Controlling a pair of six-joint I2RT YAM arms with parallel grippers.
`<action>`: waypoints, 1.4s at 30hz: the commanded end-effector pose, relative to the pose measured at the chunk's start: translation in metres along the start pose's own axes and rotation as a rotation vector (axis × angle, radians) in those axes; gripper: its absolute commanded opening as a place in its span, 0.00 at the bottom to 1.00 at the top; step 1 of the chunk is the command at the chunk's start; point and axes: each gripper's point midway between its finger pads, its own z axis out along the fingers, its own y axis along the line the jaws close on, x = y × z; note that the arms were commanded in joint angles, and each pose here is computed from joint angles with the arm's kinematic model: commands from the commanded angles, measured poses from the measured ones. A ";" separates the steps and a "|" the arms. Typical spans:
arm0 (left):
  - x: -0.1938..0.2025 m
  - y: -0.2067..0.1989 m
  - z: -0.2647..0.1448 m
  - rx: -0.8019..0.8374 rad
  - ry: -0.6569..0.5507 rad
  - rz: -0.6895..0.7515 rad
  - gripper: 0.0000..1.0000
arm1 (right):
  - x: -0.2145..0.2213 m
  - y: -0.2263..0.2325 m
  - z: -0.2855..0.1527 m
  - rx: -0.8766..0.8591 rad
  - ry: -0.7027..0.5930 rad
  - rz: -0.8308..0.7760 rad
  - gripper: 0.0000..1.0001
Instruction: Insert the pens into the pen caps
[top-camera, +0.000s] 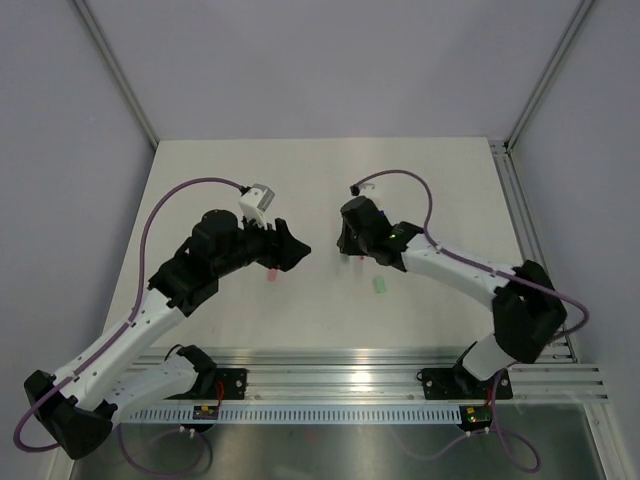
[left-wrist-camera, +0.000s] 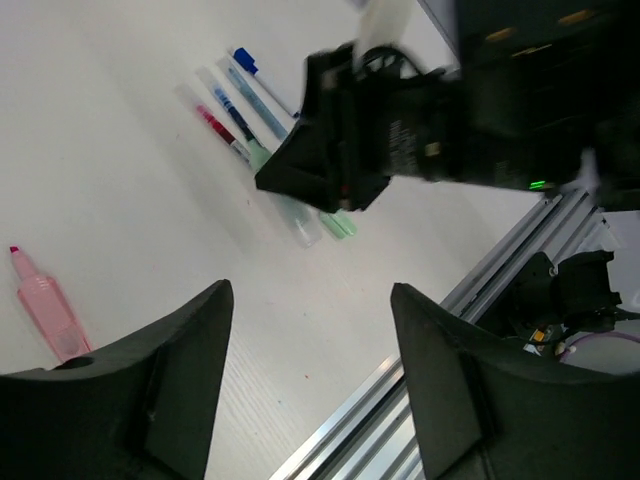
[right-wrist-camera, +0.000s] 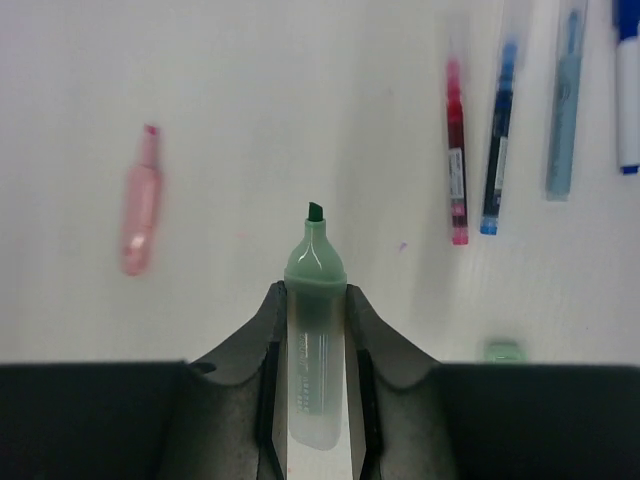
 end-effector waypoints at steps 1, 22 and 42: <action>-0.016 -0.022 -0.004 0.116 -0.060 0.015 0.61 | -0.066 0.033 -0.081 -0.158 -0.257 0.119 0.14; -0.012 -0.070 -0.009 0.402 -0.044 -0.014 0.79 | -0.089 0.096 -0.199 -0.436 -0.460 0.232 0.15; -0.007 -0.075 -0.006 0.448 -0.014 -0.022 0.46 | -0.080 0.115 -0.217 -0.495 -0.492 0.225 0.15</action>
